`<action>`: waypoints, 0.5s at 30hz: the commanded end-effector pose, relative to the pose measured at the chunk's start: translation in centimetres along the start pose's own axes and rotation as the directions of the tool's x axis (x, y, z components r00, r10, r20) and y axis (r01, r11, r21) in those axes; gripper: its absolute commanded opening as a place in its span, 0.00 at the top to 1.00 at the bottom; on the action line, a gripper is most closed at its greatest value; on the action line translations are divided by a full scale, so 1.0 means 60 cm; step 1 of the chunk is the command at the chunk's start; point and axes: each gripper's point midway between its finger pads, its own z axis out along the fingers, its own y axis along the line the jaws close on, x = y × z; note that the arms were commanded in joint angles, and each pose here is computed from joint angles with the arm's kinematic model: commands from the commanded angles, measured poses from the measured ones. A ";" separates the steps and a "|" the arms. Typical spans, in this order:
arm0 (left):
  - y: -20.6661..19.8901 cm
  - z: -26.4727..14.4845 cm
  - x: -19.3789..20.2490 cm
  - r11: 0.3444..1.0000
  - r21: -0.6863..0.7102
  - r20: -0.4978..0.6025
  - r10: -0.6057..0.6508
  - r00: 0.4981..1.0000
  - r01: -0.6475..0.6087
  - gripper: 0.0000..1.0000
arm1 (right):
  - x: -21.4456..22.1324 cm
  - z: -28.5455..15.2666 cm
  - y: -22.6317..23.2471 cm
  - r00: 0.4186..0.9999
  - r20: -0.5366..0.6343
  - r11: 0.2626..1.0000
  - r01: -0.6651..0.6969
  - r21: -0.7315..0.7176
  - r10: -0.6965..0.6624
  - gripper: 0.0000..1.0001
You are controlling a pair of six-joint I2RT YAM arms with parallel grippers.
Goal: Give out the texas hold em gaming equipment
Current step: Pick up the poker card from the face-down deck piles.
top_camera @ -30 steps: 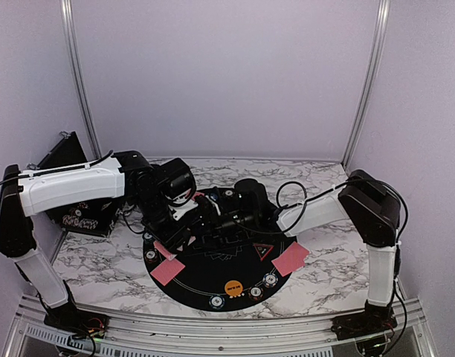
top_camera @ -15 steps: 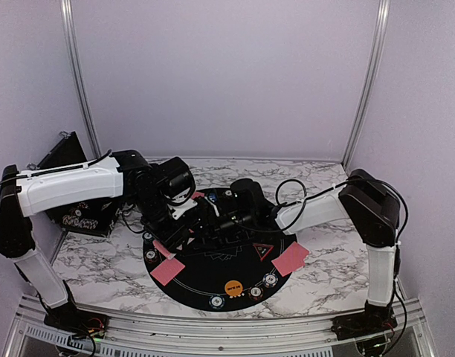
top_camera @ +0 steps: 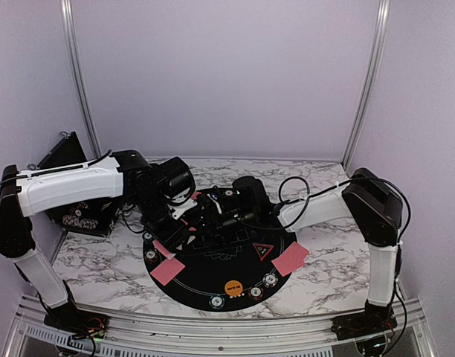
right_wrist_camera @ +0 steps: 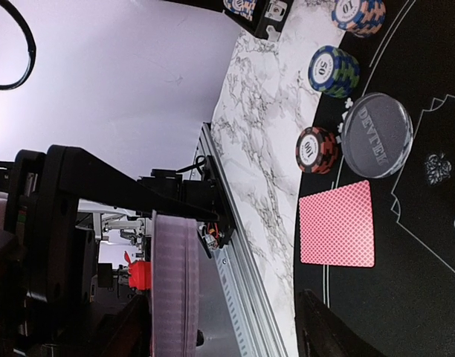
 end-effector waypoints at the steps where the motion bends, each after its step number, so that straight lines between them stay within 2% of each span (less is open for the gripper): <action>1: -0.009 -0.026 -0.004 1.000 0.016 0.041 0.021 0.999 -0.021 0.42 | -0.011 -0.017 -0.010 0.999 0.036 0.999 -0.010 0.042 0.009 0.36; 15: -0.009 -0.023 -0.005 1.000 0.017 0.037 0.021 0.999 -0.022 0.42 | -0.017 -0.029 0.007 0.999 0.051 0.999 0.011 0.031 -0.012 0.37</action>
